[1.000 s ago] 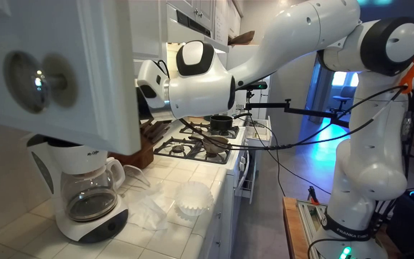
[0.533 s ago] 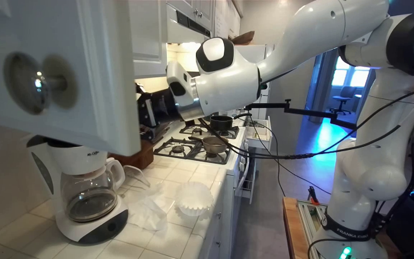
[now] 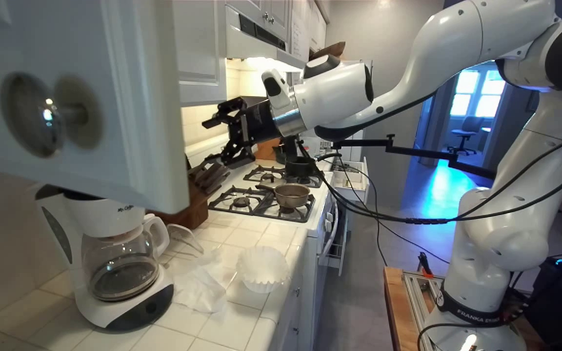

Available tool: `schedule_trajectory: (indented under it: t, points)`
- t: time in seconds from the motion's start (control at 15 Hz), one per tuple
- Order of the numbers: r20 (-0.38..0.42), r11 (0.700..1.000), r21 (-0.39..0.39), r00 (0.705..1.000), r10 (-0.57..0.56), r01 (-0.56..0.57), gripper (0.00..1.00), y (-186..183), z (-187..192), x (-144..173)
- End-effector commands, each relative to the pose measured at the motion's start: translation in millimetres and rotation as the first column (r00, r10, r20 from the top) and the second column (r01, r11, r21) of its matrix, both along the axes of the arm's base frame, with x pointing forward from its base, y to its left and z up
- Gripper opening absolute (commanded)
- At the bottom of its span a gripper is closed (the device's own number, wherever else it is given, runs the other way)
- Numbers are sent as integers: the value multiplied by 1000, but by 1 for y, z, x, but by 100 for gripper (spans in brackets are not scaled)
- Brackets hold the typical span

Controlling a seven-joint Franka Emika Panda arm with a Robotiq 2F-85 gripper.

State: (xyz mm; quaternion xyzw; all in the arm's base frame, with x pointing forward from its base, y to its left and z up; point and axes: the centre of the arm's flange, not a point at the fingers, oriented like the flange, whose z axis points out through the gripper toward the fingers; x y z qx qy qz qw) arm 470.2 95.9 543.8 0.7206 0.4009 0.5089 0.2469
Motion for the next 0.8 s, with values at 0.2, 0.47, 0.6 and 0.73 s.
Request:
schedule_trajectory:
  t: [0.2,0.47,0.6,0.73]
  points:
    - [-76,974,154,985,-154,164,100,-41,-19,-4]
    - [-108,960,189,976,-191,209,100,-42,-30,-7]
    - [-106,958,193,975,-194,211,100,-42,-29,-7]
    - [-105,958,195,975,-194,212,100,-42,-28,-7]
